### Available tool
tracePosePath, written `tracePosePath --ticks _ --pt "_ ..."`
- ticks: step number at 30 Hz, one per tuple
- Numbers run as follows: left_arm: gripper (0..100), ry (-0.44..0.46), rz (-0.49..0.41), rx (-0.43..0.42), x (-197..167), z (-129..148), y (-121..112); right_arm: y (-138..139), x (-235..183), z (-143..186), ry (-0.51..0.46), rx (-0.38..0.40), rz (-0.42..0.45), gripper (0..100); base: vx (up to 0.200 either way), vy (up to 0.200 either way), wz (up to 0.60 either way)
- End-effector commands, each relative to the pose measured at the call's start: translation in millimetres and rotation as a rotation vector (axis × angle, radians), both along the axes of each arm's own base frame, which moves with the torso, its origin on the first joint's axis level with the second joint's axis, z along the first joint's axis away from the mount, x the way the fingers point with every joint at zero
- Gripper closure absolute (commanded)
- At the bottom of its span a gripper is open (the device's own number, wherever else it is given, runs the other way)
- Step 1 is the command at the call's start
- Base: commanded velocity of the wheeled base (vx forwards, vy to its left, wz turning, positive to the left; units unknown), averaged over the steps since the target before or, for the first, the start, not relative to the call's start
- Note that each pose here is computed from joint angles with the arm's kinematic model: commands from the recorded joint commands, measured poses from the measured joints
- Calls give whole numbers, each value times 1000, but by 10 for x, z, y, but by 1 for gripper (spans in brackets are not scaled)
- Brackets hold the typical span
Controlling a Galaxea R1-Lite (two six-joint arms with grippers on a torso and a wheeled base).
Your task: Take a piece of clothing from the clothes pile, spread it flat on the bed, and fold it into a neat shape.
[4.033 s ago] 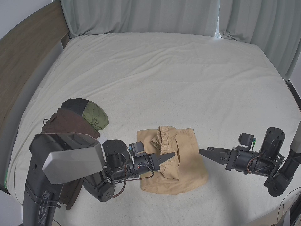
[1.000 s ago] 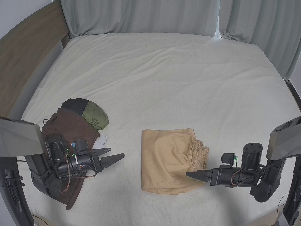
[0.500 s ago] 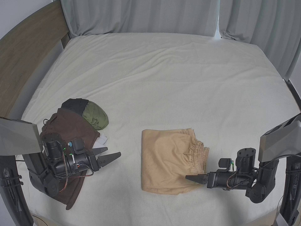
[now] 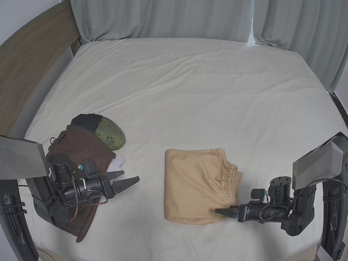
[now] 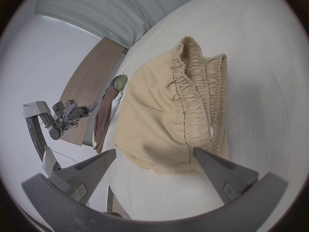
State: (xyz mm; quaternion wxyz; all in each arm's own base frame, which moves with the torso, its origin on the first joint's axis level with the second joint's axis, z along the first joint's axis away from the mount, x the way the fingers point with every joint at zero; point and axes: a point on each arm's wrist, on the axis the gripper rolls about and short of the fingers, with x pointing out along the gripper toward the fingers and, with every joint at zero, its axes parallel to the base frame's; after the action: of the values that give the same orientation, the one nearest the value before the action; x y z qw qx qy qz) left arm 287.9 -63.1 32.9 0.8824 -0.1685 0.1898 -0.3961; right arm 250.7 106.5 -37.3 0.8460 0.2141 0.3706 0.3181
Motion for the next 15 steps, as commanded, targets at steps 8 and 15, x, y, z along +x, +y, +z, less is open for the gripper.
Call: tracePosePath --ticks 8,15 --pt "0 3 -4 0 -9 -3 -11 9 -26 166 -44 16 8 0 0 0 0" --pt "0 -25 -17 46 -37 -47 -15 -100 -86 398 -134 5 1 0 0 0 0"
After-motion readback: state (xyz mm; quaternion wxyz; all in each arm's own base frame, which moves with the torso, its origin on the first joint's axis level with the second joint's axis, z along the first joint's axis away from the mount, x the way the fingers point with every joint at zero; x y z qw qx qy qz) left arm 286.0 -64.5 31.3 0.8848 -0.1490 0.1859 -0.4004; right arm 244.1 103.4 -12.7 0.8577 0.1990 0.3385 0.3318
